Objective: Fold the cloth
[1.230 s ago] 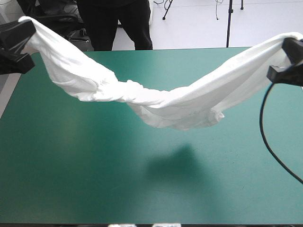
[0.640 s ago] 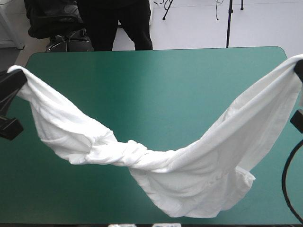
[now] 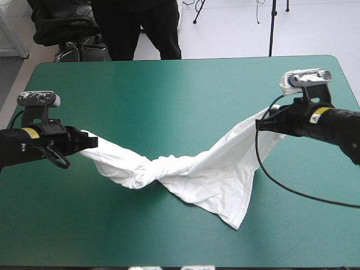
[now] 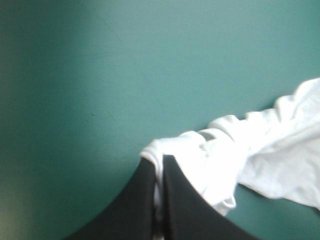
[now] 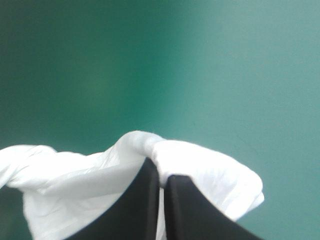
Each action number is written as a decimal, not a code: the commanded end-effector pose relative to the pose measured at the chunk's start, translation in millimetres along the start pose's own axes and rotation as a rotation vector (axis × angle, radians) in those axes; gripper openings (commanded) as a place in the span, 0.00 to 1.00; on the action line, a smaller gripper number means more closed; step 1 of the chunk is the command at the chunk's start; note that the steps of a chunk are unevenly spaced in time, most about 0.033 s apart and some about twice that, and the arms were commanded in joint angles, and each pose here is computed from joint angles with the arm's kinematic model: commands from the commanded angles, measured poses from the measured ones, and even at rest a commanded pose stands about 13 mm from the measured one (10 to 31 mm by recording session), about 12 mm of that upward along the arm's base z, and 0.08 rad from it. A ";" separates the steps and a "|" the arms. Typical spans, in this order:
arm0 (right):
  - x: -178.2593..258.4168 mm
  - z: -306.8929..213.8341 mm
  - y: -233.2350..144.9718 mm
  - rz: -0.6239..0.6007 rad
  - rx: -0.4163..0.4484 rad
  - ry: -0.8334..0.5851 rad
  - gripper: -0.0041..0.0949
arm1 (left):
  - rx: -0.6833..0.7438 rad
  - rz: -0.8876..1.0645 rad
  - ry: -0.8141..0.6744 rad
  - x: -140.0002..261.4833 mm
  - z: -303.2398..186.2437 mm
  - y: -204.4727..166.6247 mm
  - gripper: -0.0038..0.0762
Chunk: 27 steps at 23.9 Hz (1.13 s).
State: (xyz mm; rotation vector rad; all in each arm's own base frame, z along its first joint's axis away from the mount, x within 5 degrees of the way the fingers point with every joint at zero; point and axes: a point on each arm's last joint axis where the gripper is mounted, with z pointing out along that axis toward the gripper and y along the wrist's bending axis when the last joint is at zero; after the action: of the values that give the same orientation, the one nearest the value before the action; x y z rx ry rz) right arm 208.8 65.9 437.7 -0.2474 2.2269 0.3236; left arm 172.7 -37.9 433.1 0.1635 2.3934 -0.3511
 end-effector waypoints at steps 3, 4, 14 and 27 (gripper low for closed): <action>-29.3 74.1 -18.8 -0.070 0.106 -0.107 0.02 | -0.139 -0.001 -0.124 -40.3 51.4 23.3 0.04; -29.3 88.7 -22.8 -0.065 0.113 -0.087 0.02 | -0.156 -0.003 -0.132 -44.5 59.9 26.8 0.04; -33.3 181.4 -47.8 -0.052 0.159 0.080 0.03 | -0.194 -0.042 -0.030 -59.3 166.6 54.4 0.04; -76.7 142.2 -74.9 -0.012 0.280 0.063 0.82 | -0.270 0.005 0.110 -93.3 168.4 59.5 0.69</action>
State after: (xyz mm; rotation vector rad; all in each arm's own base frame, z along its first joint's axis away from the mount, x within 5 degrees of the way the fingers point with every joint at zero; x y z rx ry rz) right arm 406.8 57.0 344.1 -0.1581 2.4453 0.0028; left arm 371.4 -36.0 313.6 0.0572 2.5957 -0.0541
